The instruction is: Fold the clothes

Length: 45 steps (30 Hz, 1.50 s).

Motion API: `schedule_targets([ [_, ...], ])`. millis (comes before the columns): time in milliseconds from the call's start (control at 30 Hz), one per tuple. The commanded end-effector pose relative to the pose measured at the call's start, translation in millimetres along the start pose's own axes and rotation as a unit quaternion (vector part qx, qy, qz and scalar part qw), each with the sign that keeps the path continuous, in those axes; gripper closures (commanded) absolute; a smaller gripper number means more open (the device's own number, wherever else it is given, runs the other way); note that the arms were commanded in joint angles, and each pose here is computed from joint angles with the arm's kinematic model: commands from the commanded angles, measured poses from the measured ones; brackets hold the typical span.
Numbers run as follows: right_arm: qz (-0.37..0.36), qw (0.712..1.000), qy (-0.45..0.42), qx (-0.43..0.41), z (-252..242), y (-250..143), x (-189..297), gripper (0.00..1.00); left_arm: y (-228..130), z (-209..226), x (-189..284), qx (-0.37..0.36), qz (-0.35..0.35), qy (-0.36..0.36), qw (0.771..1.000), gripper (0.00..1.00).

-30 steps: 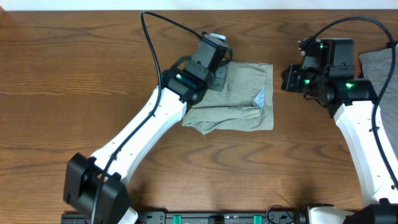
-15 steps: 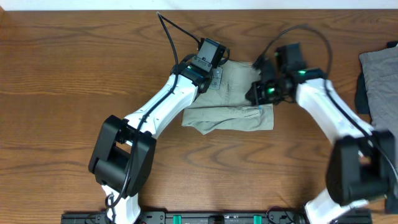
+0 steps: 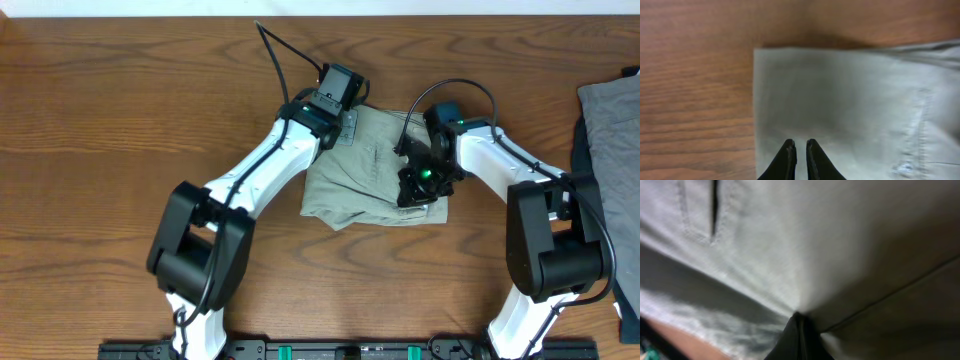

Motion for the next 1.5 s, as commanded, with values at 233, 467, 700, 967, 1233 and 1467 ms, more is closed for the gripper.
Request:
schedule_targets([
  [233,-0.001,0.998,-0.053,-0.024,-21.1,-11.0,-29.1,0.99,-34.7,3.0,-57.7,-0.018,0.068,0.024,0.997,0.90],
  [467,0.022,0.997,-0.056,-0.058,-28.3,-31.6,-42.0,0.99,-16.1,3.1,-42.0,-0.010,0.031,0.016,0.999,0.94],
  [700,-0.008,0.999,-0.008,-0.047,-13.5,-12.3,-24.3,0.99,31.2,6.3,47.0,0.008,-0.073,-0.008,0.997,0.94],
  [967,-0.111,0.993,0.045,-0.008,22.0,47.8,57.7,0.99,29.9,13.0,108.9,0.027,-0.080,-0.030,0.996,0.94],
  [1233,-0.201,0.978,0.001,-0.053,-11.0,78.2,95.6,0.99,-0.1,-16.7,94.1,0.014,0.018,-0.171,0.985,0.94],
  [1467,-0.214,0.973,-0.010,-0.083,-45.6,80.5,91.0,0.99,-7.9,-34.2,71.2,0.013,0.054,-0.237,0.970,0.94],
])
Point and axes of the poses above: each gripper's point midway between its finger pads, its own x axis back along the fingers, its own z axis along the line the jaws close on, y = z × x, the point moved 7 cm from there along x, back along the fingers, and after that the axes turned 3 degrees about -x, right-handed, at the moved point
